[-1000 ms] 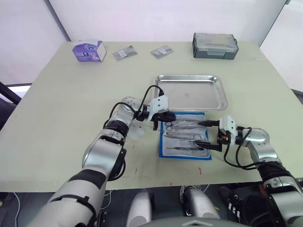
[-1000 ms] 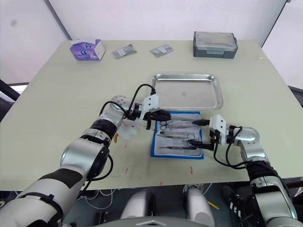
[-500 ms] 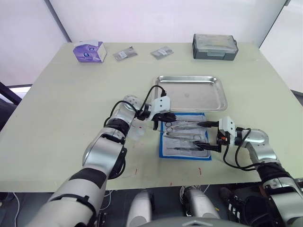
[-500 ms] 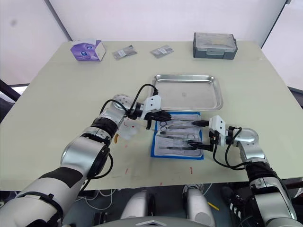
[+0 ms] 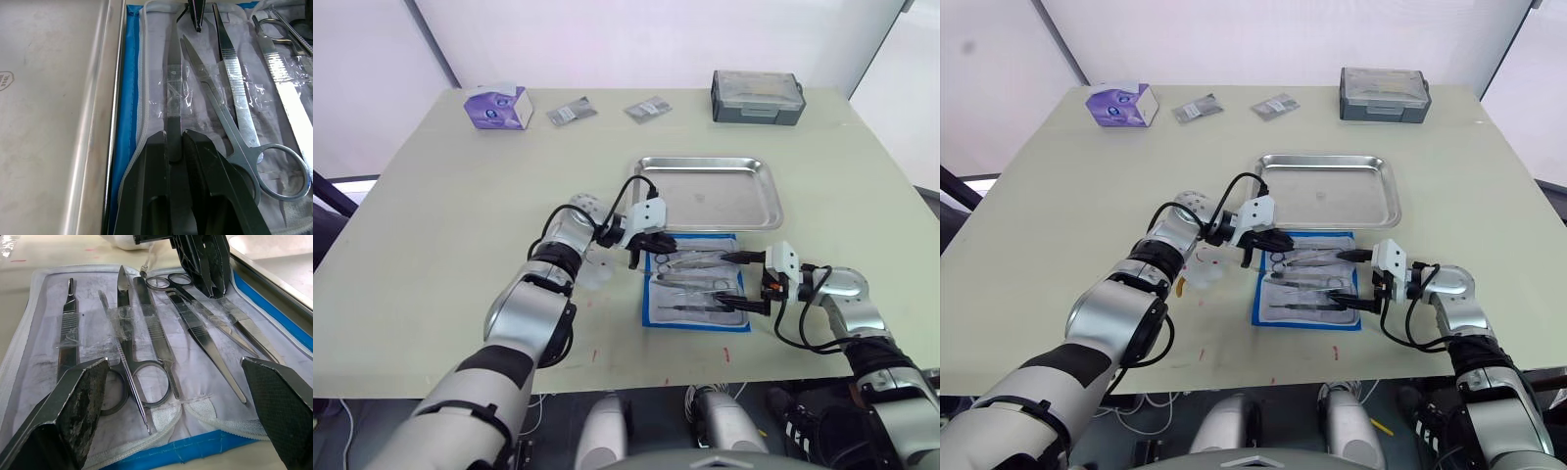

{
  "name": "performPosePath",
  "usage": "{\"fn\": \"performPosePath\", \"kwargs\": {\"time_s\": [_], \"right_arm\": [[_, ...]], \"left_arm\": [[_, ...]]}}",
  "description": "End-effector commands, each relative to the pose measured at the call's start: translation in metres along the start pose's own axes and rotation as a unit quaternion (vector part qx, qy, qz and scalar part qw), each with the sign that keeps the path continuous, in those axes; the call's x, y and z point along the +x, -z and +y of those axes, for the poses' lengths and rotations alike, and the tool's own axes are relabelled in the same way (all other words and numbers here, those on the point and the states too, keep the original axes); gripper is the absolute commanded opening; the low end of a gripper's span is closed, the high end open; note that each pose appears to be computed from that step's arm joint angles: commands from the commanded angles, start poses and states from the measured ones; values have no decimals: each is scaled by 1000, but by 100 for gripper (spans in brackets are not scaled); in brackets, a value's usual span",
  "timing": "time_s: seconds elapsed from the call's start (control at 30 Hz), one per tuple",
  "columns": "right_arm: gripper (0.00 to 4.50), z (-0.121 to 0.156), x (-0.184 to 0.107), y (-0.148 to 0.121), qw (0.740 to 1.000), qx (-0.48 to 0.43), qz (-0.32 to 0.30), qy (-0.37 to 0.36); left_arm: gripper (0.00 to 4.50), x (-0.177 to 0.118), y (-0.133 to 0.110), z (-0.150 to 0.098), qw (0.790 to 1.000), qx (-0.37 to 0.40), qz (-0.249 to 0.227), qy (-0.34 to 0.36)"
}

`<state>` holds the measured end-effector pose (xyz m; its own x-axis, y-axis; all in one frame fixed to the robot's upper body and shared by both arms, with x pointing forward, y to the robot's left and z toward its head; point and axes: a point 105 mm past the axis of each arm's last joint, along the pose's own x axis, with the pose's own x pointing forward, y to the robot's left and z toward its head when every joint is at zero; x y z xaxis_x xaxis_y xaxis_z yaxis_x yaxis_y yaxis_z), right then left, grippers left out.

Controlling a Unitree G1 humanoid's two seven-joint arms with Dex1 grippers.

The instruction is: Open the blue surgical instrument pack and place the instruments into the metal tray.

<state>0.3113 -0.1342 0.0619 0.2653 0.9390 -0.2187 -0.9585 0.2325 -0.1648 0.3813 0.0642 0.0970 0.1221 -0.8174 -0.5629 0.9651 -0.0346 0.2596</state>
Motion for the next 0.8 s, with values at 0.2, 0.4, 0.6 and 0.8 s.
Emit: {"fn": "performPosePath", "kwargs": {"time_s": [0.2,0.4,0.6,0.8], "right_arm": [[450,17,8,25,998,35,44,-28],[450,17,10,25,998,36,44,-29],[450,17,11,25,998,36,44,-31],[450,18,12,26,998,36,46,-33]], "left_arm": [[4,6,18,-11,998,-14,46,28],[4,4,15,-8,999,-8,47,24],[4,0,6,-4,999,2,38,27],[4,-8,0,-1,998,12,40,38]]}}
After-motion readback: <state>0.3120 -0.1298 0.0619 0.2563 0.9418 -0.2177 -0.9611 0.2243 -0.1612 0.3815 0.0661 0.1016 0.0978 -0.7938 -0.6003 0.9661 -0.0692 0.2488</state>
